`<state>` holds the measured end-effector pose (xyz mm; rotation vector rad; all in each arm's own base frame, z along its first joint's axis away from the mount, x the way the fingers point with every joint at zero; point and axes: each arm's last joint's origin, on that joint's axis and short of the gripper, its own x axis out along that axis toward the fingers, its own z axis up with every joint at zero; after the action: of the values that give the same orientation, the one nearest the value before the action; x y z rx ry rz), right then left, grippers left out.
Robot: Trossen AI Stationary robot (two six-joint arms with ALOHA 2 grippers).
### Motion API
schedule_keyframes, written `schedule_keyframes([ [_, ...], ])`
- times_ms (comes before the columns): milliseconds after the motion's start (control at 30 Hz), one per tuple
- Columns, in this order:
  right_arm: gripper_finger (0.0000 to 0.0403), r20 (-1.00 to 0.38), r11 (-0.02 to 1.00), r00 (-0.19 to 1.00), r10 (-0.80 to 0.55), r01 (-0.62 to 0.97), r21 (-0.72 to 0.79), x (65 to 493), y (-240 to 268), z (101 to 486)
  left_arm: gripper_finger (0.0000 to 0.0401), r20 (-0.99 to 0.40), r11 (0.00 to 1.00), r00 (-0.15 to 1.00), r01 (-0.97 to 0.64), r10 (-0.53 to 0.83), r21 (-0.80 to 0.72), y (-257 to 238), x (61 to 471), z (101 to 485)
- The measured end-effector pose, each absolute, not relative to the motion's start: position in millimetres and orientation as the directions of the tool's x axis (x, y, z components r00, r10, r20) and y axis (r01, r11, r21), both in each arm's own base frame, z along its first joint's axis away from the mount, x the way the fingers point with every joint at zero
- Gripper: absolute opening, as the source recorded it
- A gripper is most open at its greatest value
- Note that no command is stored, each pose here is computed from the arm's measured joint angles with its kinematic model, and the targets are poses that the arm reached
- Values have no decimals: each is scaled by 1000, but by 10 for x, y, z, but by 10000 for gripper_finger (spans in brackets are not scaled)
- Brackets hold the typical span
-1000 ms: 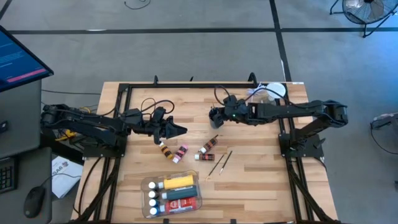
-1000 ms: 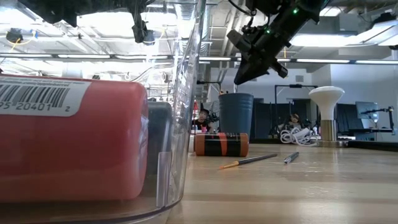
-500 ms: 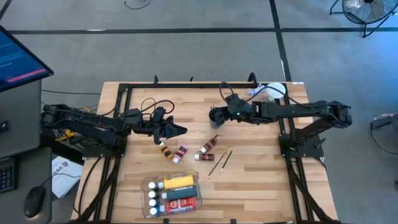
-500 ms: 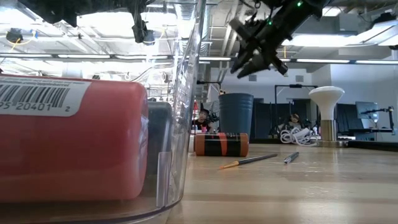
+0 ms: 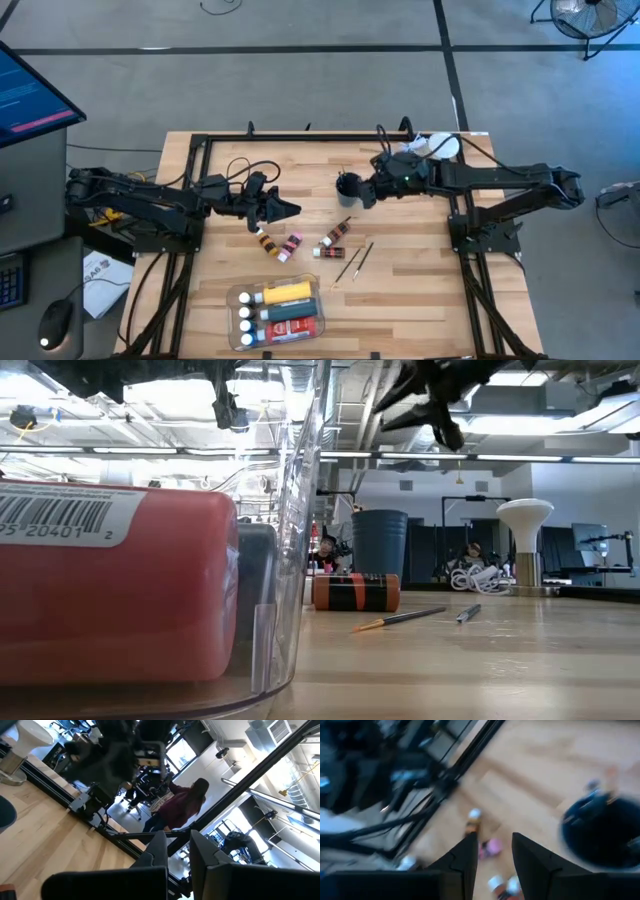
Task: Pick & Place Paint Supplies
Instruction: Adjust the paint brushes on the table
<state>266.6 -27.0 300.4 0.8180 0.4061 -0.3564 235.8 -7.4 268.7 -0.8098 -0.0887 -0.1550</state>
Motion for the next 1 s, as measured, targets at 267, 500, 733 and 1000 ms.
schedule_keyframes([
  [267,113,-523,574,851,55,402,714,2706,82,2929,2,138,679,985,171,-103,-714,-74,2358,2687],
  [500,113,-618,582,771,155,434,687,2664,367,2795,2,137,696,985,170,-103,-698,-74,2358,2685],
  [733,113,-716,771,661,225,329,546,2684,705,2577,2,135,697,985,169,-103,-697,-74,2358,2684],
  [1000,113,-826,456,445,345,690,562,2787,931,2139,2,129,695,986,164,-103,-700,-74,2359,2678],
])
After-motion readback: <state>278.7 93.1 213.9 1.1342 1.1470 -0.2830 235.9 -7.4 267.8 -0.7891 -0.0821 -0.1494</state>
